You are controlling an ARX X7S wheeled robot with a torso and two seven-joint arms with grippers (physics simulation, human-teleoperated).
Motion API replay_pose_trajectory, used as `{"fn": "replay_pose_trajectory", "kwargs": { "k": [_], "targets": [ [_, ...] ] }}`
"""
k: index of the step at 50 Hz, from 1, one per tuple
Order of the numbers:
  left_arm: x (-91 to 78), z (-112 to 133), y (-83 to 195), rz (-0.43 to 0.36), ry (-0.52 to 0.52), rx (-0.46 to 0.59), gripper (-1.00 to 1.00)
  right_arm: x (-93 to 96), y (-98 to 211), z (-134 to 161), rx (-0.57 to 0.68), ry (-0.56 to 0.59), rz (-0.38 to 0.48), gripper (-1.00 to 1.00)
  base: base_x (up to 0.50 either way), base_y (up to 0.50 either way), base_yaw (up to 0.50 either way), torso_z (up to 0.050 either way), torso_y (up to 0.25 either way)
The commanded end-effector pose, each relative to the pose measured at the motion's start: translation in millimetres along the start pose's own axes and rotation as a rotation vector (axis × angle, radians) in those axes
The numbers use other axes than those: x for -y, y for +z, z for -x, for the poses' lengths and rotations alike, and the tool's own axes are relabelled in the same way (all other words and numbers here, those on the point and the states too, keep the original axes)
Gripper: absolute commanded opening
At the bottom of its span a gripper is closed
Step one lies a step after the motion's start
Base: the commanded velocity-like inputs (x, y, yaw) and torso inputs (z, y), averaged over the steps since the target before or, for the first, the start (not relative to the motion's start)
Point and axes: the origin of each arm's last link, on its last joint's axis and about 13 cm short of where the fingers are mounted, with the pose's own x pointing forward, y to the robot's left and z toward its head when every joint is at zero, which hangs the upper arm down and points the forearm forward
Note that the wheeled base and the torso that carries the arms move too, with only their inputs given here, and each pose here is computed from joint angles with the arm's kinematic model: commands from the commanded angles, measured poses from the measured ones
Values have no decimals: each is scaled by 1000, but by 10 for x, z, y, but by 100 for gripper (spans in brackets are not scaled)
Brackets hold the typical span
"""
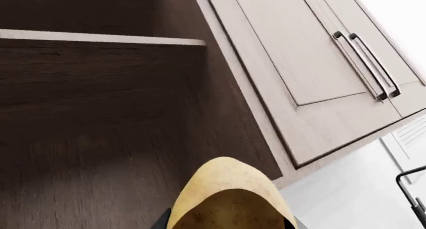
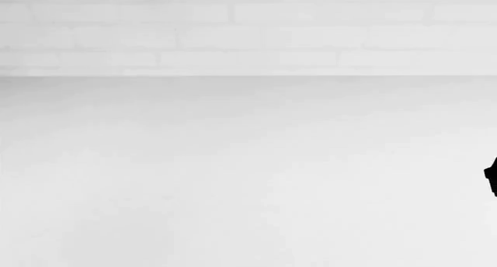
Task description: Pick the carrot, potato from the counter and place them in the cabinet. Then close the cabinet.
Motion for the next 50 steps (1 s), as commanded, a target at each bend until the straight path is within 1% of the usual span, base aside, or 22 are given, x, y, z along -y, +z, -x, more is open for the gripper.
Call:
{"fn": "replay_pose_trajectory", "kwargs": {
  "k": [1,6,9,11,15,20,27,32,38,39,43,50],
  "targets": [
    [-175,-337,22,-22,45,-26,-100,-11,-23,-12,-4,14,-1,100,0,0,0,0,0],
    [-342,-591,-4,-21,102,-46,-100,-13,-40,-7,-10,20,2,100,0,0,0,2,2],
    [-453,-743,33,-14,150,-60,-100,-13,-41,-6,-10,21,3,100,0,0,0,0,0],
    [-507,-820,75,-14,168,-68,-100,-14,-40,-6,-10,23,4,100,0,0,0,0,0],
    [-616,-940,76,-18,212,-83,-100,-8,-54,-2,-14,26,4,100,0,0,0,0,0],
    [-707,-1027,136,19,242,-76,-100,-7,-65,-2,-19,26,4,100,0,0,0,0,0],
    [-781,-1118,299,7,281,-67,-100,-15,-71,-11,-19,32,3,100,0,0,0,0,0],
    [-817,-1152,355,-7,302,-71,-100,-10,-68,-16,-17,33,2,100,0,-1,0,0,0],
    [-931,-1223,350,-19,354,-95,-100,-15,-78,-21,-18,37,1,100,0,0,0,0,0],
    [-962,-1239,339,-10,367,-101,-100,-15,-77,-21,-18,38,0,100,0,0,0,0,10],
    [-1049,-1284,276,-14,408,-127,-100,-14,-76,-17,-14,40,-2,100,0,0,0,0,0],
    [-1124,-1356,225,-32,455,-186,-100,-7,-77,-2,-13,39,-2,100,0,0,0,0,0]
  ]
}}
